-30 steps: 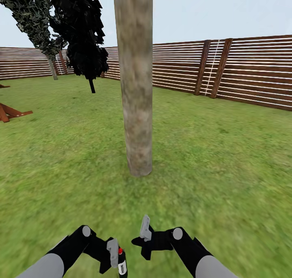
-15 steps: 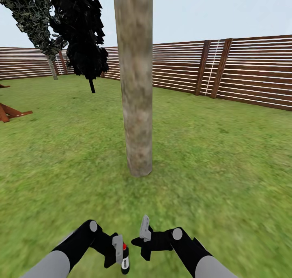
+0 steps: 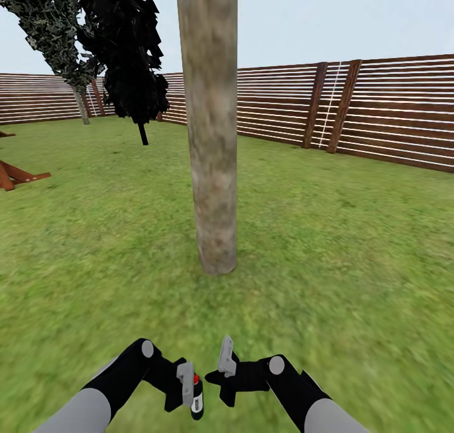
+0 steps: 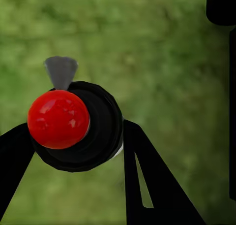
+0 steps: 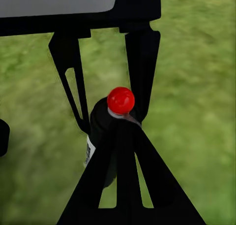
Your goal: In the garden, pick up the pesticide atomizer on the floor and spray pesticide onto both trees until each tree trunk is fully covered.
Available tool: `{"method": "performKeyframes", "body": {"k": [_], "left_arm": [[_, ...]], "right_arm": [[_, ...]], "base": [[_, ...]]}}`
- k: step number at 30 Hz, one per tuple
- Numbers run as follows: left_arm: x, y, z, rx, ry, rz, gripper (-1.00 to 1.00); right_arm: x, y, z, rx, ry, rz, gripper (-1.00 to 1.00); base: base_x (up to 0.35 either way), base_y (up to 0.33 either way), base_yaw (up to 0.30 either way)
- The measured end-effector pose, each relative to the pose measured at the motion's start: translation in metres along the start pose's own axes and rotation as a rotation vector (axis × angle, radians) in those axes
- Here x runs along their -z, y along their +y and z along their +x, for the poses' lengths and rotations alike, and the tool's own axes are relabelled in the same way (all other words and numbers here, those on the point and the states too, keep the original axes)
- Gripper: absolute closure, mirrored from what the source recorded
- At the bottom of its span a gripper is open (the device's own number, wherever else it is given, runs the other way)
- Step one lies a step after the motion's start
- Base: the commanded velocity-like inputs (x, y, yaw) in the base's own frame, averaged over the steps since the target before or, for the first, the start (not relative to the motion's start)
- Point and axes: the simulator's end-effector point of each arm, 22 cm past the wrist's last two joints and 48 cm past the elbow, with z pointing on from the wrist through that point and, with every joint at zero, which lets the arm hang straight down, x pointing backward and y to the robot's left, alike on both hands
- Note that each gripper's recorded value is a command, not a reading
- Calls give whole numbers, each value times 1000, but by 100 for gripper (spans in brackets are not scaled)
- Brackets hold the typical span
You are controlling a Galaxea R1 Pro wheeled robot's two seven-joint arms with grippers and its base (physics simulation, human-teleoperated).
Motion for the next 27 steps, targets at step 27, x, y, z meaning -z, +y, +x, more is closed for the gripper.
{"method": "performKeyframes", "body": {"k": [27], "left_arm": [[-6, -13, -11, -46, 15, 60, 100]], "right_arm": [[0, 0, 1, -2, 2, 2, 100]], "base": [[0, 0, 0]]}}
